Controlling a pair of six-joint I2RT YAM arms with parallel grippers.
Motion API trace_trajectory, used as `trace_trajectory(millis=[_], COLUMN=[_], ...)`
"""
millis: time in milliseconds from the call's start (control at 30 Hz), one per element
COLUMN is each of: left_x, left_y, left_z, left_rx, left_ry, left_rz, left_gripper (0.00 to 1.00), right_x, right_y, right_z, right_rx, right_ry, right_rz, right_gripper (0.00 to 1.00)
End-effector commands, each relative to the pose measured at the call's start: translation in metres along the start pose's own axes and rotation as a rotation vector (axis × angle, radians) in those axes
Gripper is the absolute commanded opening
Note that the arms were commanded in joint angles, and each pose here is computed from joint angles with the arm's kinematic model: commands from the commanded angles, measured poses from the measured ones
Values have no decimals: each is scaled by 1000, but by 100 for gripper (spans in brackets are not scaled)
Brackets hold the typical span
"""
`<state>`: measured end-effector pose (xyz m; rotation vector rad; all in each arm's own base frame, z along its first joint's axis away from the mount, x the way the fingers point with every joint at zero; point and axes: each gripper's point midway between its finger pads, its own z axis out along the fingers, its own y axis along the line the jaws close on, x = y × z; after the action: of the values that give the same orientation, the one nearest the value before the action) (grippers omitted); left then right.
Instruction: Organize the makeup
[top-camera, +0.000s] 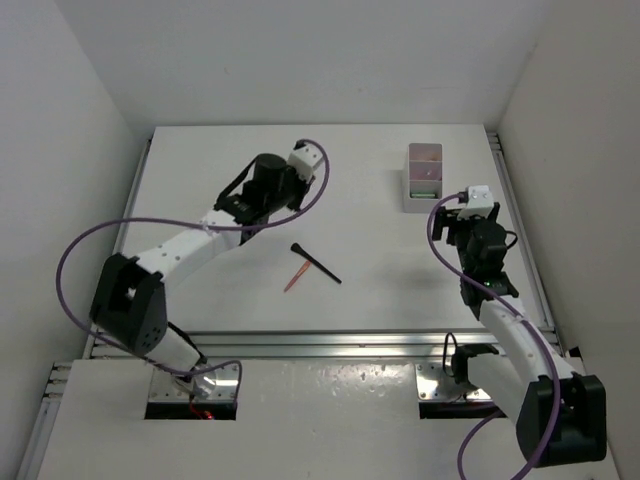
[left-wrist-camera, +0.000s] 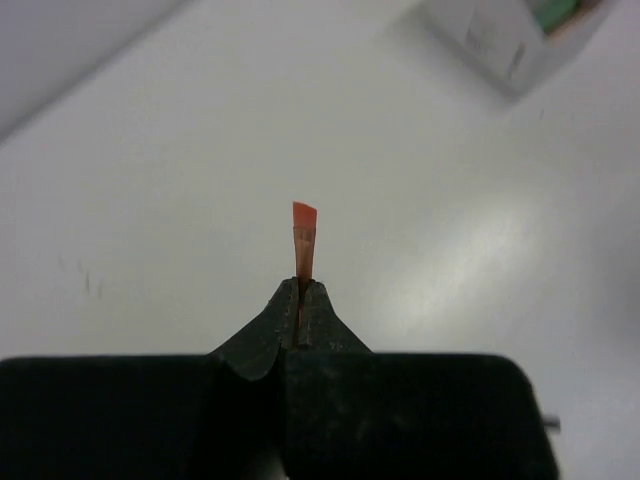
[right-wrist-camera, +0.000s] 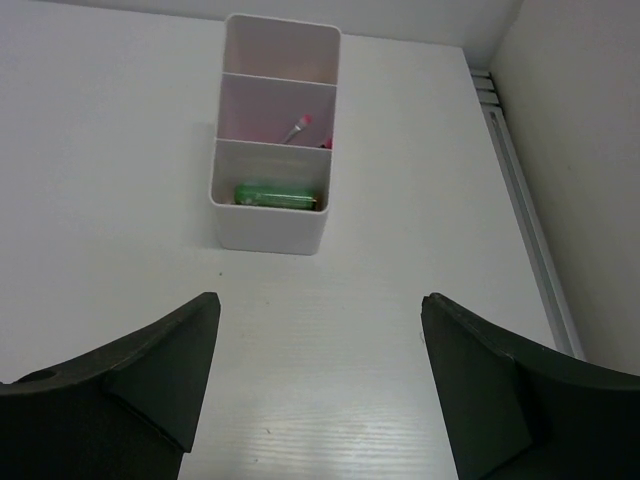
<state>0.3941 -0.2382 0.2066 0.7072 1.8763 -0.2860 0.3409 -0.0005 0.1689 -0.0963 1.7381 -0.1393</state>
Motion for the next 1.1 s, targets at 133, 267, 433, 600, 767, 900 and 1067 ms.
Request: trace_trajectory(millis=[133, 267, 433, 600, 767, 900, 1067], left_x=[-207, -219, -209, -187, -169, -153, -140], left_y=[-30, -63, -107, -148, -179, -182, -167], left_z=[69, 102, 151, 193, 217, 234, 251], left_rx=[127, 251, 350, 403, 386, 339, 224], left_ry=[-696, -852, -1028, -1082, -1087, -1063, -1041], left_rz=[65, -20, -48, -67, -66, -29, -19], left_gripper=[0, 0, 0, 0, 0, 0, 0], right_x=[31, 40, 46, 52, 59, 58, 43], right_y=[-9, -11, -19, -42, -53, -55, -61], right_z=[-17, -32, -49, -64, -75, -75, -72], right_rx=[56, 52, 47, 112, 170, 186, 205], right_ry=[114, 176, 248, 261, 264, 253, 209], right_rz=[159, 139, 20, -79, -97, -83, -95], right_gripper=[81, 81, 81, 81, 81, 81, 81])
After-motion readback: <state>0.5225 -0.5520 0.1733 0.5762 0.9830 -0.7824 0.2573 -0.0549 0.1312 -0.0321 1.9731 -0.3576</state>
